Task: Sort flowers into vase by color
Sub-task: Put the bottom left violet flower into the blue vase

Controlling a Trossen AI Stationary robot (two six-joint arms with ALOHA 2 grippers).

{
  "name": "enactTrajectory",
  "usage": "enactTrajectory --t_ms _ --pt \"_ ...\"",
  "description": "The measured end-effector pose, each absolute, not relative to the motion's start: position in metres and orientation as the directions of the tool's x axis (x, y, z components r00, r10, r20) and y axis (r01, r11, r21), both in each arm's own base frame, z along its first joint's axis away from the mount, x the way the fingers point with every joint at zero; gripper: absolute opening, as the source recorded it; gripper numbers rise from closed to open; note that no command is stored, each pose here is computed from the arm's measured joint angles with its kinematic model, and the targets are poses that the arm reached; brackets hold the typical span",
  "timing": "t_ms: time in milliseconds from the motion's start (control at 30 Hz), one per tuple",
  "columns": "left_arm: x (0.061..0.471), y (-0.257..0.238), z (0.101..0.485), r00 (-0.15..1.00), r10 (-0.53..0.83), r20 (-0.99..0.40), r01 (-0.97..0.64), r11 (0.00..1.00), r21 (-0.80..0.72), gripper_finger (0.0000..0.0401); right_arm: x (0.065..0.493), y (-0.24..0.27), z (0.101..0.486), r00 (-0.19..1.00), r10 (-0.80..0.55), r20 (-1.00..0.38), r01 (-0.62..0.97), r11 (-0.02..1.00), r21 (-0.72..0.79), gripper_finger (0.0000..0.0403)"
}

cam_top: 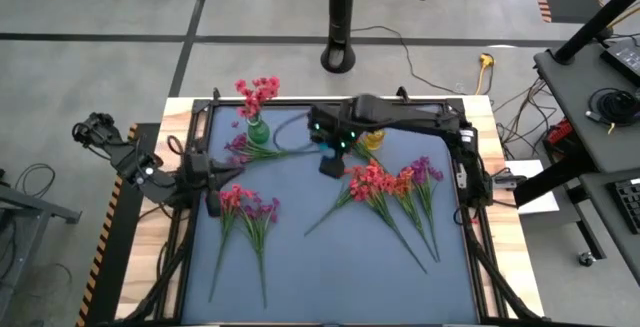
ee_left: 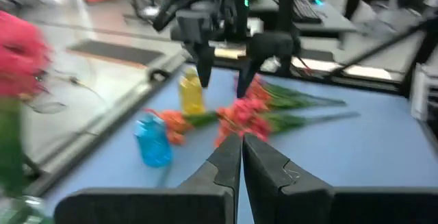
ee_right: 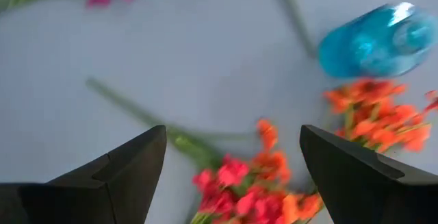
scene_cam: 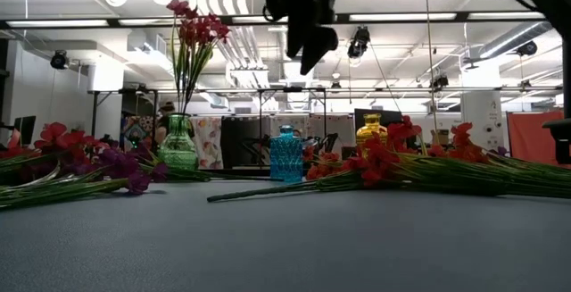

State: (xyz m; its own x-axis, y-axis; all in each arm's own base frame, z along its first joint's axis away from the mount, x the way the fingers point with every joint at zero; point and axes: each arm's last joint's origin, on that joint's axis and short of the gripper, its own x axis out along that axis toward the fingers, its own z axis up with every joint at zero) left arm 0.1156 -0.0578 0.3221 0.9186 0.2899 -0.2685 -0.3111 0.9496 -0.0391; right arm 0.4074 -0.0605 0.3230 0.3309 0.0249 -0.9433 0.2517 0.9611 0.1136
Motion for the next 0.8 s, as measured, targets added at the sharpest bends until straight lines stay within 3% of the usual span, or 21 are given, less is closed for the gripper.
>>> enactTrajectory --t_ms 267,467,667,800 --pt "0.135 -0.075 0.311 0.907 0.212 -0.364 -0.271 0.955 -0.118 0.0002 0.369 -0.008 0.311 0.298 0.012 -0.954 0.185 0.980 0.070 0.0326" --pt "0.151 -0.087 0.305 0.885 0.229 -0.405 -0.304 0.944 -0.130 0.0002 0.342 0.000 0.302 0.388 0.020 -0.921 0.155 0.984 0.087 0.0327" --pt "0.166 -0.098 0.290 0.854 0.250 -0.457 -0.346 0.928 -0.138 0.0002 0.325 0.000 0.282 0.470 0.023 -0.882 0.205 0.970 0.134 0.0327" --pt "0.173 -0.105 0.281 0.836 0.203 -0.510 -0.356 0.908 -0.222 0.0002 0.310 0.014 0.259 0.422 0.044 -0.906 0.266 0.949 0.170 0.0325"
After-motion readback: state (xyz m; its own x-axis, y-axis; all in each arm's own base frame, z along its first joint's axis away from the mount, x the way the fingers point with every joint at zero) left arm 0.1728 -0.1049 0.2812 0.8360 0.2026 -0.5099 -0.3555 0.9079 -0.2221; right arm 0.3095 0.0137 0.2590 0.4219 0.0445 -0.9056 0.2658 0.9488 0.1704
